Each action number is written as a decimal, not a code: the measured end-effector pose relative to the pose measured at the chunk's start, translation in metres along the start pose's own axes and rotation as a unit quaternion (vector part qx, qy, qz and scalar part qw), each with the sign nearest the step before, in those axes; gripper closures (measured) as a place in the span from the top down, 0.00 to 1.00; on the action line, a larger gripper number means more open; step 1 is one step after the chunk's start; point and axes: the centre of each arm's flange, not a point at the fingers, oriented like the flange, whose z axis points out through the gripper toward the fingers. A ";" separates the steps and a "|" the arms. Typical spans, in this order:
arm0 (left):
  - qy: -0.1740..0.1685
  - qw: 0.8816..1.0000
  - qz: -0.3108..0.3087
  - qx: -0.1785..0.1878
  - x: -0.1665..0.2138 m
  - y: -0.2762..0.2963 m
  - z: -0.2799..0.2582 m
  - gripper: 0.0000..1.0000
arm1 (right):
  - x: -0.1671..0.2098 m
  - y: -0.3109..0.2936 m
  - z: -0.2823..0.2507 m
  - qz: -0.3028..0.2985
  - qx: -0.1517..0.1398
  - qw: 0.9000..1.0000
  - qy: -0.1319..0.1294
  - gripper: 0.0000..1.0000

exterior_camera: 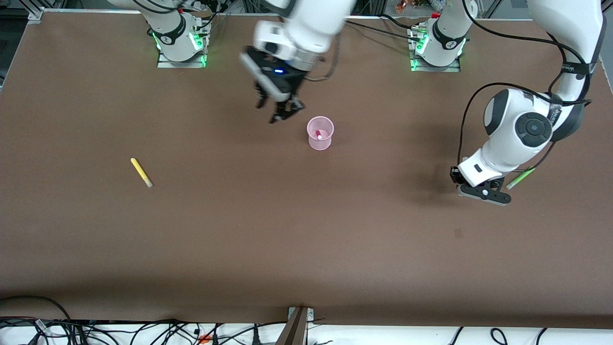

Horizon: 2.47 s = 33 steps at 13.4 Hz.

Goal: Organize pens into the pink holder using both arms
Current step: 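Withdraw the right gripper while the left gripper carries the blue marker, then move the blue marker above the pink cup with the left gripper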

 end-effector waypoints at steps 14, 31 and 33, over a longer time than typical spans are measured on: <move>0.095 0.982 0.143 -0.078 0.036 0.384 -0.144 0.19 | 0.327 0.211 0.248 -0.211 0.089 0.948 -0.221 0.79; 0.167 0.947 0.274 -0.018 0.036 0.433 -0.037 0.19 | 0.309 0.250 0.273 -0.277 0.120 0.932 -0.200 1.00; 0.177 0.942 0.283 -0.023 0.013 0.442 -0.044 0.19 | 0.310 0.250 0.273 -0.279 0.119 0.932 -0.200 1.00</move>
